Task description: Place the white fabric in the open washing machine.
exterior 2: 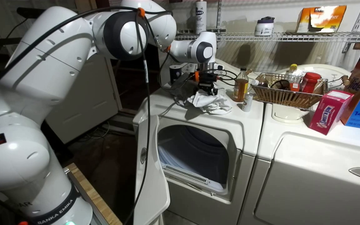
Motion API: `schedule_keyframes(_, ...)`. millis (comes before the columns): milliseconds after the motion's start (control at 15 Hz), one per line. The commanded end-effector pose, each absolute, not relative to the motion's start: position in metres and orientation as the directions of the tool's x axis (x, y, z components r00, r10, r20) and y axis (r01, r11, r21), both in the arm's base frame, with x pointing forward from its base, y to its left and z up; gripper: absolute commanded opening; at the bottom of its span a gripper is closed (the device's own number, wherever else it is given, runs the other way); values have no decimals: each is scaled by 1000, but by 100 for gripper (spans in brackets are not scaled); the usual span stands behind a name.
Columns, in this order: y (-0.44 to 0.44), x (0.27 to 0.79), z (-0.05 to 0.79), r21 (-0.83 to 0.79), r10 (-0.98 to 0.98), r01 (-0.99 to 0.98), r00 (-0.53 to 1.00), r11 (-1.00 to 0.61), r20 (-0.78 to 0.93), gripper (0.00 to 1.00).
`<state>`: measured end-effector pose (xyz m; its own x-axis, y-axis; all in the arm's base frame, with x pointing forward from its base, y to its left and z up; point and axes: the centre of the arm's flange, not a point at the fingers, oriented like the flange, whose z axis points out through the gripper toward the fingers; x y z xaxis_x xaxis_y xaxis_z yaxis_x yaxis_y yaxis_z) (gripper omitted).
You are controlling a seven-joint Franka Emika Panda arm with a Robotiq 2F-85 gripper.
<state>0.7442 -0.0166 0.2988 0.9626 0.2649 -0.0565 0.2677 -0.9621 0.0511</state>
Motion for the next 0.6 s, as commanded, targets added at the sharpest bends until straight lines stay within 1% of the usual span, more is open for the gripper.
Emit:
schedule_keyframes(0,-28,738,335,-93,143,138,989,-986,-43,0)
schedule_keyframes(333,-39,698,383,-247,-31,-42,998,-968,-51,0)
schedule_keyframes(533,-47,672,398,-297,-123,-141,989,-944,-78,0)
